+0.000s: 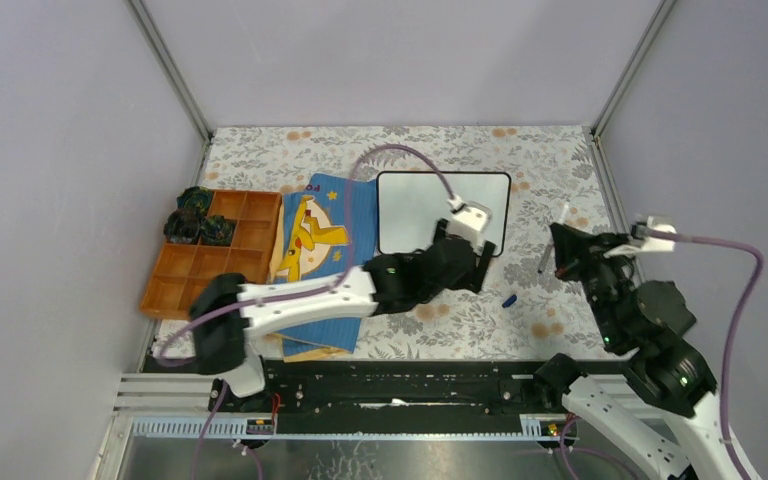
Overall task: Write a sentence on the whiteboard
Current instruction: Place the pen cap at the center of the board, then write a sentence on the whiteboard.
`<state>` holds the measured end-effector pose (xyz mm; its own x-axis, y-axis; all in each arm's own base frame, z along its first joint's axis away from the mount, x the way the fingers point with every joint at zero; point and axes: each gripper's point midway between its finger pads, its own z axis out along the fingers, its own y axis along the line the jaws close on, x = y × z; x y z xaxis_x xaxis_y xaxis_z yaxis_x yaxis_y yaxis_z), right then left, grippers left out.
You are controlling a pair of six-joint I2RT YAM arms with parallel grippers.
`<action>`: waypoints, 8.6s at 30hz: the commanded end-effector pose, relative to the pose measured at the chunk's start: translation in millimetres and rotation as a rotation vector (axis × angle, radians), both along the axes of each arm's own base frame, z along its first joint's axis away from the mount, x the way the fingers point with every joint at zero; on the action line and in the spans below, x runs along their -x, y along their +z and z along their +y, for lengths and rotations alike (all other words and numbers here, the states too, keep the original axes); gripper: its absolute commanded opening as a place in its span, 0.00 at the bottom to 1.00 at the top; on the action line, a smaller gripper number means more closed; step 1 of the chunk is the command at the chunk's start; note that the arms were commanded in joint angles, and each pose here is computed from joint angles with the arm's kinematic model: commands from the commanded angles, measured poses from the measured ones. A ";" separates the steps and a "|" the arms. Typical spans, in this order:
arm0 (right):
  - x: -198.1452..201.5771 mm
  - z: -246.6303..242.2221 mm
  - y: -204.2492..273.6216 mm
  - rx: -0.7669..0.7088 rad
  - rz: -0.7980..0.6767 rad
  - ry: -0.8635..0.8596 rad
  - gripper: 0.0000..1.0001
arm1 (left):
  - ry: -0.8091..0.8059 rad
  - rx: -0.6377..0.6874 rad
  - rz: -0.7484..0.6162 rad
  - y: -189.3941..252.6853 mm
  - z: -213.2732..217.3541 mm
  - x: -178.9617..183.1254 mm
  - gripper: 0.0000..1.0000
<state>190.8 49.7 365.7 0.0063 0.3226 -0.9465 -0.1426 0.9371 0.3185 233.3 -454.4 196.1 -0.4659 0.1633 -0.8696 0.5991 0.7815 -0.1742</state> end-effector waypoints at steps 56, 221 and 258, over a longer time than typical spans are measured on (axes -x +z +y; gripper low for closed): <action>45.3 232.0 51.8 -0.244 -0.053 1.275 0.00 | -0.484 0.897 -0.111 239.6 162.4 61.1 0.84; 104.5 174.0 -8.8 0.300 0.357 1.282 0.00 | -1.099 0.267 -0.004 170.2 113.2 137.6 0.25; 95.8 208.8 104.8 -0.205 -0.089 1.304 0.84 | -0.792 0.759 -0.328 260.8 155.4 135.7 0.00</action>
<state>102.9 252.1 438.5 -0.3635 0.1939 -0.9112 -0.9083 0.1436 0.3930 101.8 -304.8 434.0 -0.2281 -0.2264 -0.9469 0.9736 -0.0602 -0.2202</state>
